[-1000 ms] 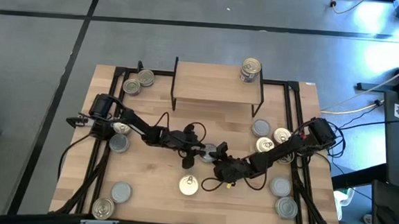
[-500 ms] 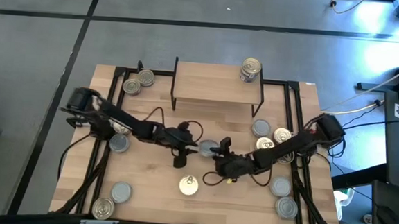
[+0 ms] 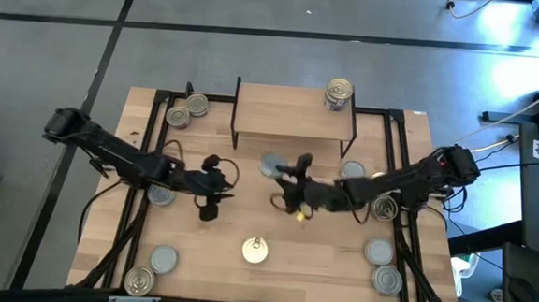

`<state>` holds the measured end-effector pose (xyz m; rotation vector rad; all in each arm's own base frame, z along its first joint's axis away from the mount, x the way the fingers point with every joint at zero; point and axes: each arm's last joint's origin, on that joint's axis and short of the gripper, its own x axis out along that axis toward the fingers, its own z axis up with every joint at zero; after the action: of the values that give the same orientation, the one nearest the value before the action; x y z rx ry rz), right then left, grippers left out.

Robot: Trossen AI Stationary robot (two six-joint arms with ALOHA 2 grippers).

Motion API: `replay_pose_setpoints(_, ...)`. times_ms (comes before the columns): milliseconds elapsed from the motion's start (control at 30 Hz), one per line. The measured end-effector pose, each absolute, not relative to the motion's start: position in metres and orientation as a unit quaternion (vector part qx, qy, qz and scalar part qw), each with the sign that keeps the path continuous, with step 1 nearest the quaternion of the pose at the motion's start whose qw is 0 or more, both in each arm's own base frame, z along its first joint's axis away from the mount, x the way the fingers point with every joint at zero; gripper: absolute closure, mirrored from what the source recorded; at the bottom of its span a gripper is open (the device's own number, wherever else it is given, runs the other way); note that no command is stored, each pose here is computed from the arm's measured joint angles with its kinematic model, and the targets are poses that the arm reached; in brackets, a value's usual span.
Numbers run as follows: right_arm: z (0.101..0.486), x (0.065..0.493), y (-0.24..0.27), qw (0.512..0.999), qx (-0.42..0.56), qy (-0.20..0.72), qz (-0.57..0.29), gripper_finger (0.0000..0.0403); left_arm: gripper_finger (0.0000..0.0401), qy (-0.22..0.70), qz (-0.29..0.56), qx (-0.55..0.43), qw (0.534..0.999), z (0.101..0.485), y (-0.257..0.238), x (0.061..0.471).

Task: Stack canned seafood by type on shelf
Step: Put the green white tuna can on the shelf

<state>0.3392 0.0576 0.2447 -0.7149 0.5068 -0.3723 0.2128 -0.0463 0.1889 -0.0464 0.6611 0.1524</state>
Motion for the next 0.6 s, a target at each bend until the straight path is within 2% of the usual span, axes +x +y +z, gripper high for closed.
replay_pose_setpoints(133, 0.263, 0.351, 0.024, 0.888, -0.331, 0.239, -0.21, 0.0259, 0.0278, 0.311, 0.08, -0.041, 0.946, 0.185, -0.041, 0.195)
replay_pose_setpoints(300, 0.28, 0.366, -0.018, 0.914, -0.304, 0.191, -0.188, 0.026, 0.0278, 0.304, 0.086, -0.041, 0.948, 0.185, -0.039, 0.186)
replay_pose_setpoints(600, 0.26, 0.391, -0.097, 0.909, -0.29, 0.211, -0.213, 0.0259, 0.0278, 0.304, 0.079, -0.014, 0.949, 0.185, -0.038, 0.187)
